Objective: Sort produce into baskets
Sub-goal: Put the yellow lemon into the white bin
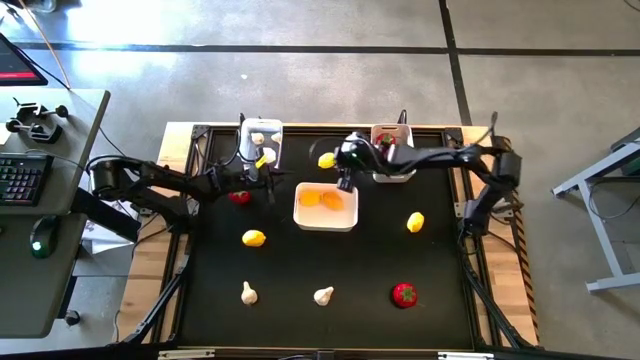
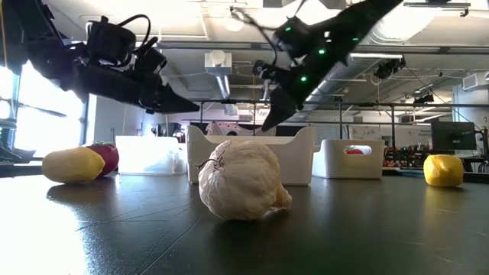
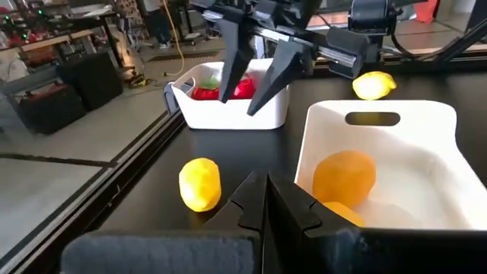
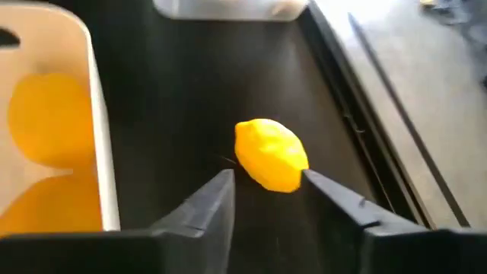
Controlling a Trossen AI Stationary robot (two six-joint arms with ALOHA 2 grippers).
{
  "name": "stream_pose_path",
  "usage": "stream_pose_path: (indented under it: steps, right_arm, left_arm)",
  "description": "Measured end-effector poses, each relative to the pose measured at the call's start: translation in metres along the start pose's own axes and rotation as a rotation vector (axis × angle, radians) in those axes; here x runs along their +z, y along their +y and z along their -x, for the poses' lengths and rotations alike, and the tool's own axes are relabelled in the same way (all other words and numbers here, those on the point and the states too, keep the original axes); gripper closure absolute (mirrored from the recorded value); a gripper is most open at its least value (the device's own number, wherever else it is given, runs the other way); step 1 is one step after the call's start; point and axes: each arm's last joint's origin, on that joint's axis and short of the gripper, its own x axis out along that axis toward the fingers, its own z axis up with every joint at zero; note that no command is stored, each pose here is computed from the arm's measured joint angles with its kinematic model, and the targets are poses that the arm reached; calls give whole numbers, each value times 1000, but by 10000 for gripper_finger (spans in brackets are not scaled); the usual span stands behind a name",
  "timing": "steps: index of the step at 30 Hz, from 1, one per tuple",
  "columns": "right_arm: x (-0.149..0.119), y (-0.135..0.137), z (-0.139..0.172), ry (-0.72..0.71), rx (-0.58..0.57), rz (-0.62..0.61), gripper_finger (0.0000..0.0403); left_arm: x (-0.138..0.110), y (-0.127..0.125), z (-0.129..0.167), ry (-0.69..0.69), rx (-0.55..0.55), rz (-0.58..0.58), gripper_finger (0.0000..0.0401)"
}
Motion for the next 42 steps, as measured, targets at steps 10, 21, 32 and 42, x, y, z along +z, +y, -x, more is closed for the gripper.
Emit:
stream_pose_path:
  steps: [10,21,32,42]
  right_arm:
    - [36,-31,-45,185,24,129,103]
    - [34,-52,-89,271,229,243,93]
    - [20,-57,-106,319,285,200,140]
    - [57,-63,-72,290,208,58,286]
  left_arm:
    - [-7,5,1,63,19,52,401]
    - [-9,9,1,74,39,49,401]
    - [-11,12,2,96,46,42,401]
    - [-8,12,2,61,60,28,401]
